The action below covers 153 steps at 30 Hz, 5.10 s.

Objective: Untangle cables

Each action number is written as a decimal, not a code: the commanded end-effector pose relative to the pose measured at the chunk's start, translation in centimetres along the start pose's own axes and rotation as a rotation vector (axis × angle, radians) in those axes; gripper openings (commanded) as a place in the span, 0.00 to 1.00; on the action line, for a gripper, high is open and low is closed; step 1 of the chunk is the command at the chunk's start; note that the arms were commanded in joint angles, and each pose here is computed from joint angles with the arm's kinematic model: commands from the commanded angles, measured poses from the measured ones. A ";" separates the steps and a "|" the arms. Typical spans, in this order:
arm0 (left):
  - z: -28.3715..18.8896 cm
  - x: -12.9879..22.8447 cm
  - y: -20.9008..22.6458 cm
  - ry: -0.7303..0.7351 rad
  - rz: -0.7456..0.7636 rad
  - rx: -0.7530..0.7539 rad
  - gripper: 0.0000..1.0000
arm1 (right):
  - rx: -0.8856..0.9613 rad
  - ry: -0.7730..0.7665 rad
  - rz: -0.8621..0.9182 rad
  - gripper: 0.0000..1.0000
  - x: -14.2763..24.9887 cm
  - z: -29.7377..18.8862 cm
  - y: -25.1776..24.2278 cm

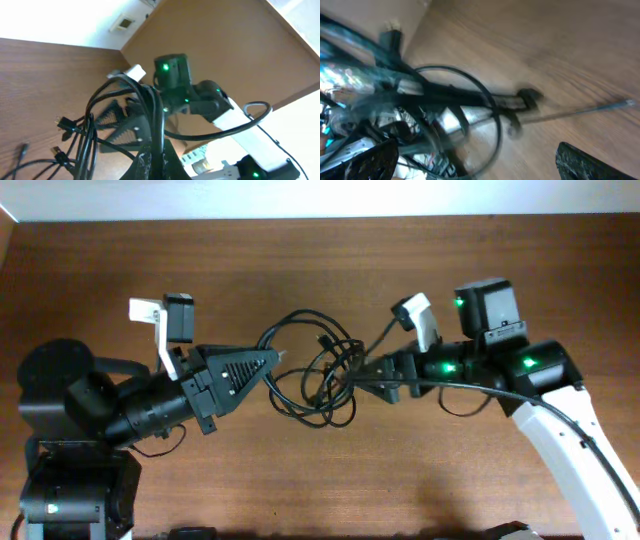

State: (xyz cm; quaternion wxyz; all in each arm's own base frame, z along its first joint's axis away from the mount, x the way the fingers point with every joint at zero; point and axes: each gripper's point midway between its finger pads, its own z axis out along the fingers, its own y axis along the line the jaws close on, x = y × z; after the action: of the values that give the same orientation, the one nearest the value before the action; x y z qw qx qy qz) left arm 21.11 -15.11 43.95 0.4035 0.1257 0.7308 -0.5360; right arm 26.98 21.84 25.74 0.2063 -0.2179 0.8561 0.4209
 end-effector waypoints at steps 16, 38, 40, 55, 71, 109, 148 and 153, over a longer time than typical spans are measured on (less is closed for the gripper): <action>-1.7 -3.3 0.4 -0.130 0.092 -0.065 0.00 | 0.657 0.168 0.526 1.00 6.2 -4.2 -17.1; -0.4 -0.5 -0.5 0.021 0.064 0.062 0.00 | 0.196 -0.160 0.090 1.00 2.2 -10.6 -4.3; 0.3 0.0 -1.5 0.049 0.088 0.106 0.00 | 0.203 -0.201 0.034 1.00 2.3 -11.5 -2.6; 7.7 12.6 21.9 0.553 -0.257 -0.753 0.99 | 0.235 -0.200 0.033 0.99 3.4 -12.1 -1.8; 13.4 33.7 15.4 1.280 0.492 -0.346 0.99 | 0.611 -0.197 0.543 1.00 4.7 -13.4 -10.9; 14.8 10.4 -3.9 0.176 0.454 0.061 0.00 | 0.181 -0.274 0.128 0.99 2.3 -14.1 -5.7; 7.3 14.2 23.9 0.411 -0.047 -1.109 0.99 | 0.328 0.106 0.725 1.00 18.7 -6.7 -13.8; 7.2 14.6 24.1 0.428 -0.051 -1.118 0.99 | 0.492 0.162 0.823 0.95 19.7 -6.4 -15.1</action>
State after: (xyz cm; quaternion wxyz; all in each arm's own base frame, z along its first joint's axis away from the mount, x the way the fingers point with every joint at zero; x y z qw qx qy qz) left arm 29.93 -15.71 16.44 0.2461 -0.0104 0.9683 -0.0417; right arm 18.39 4.45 10.11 0.0200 0.1421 0.9499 0.2776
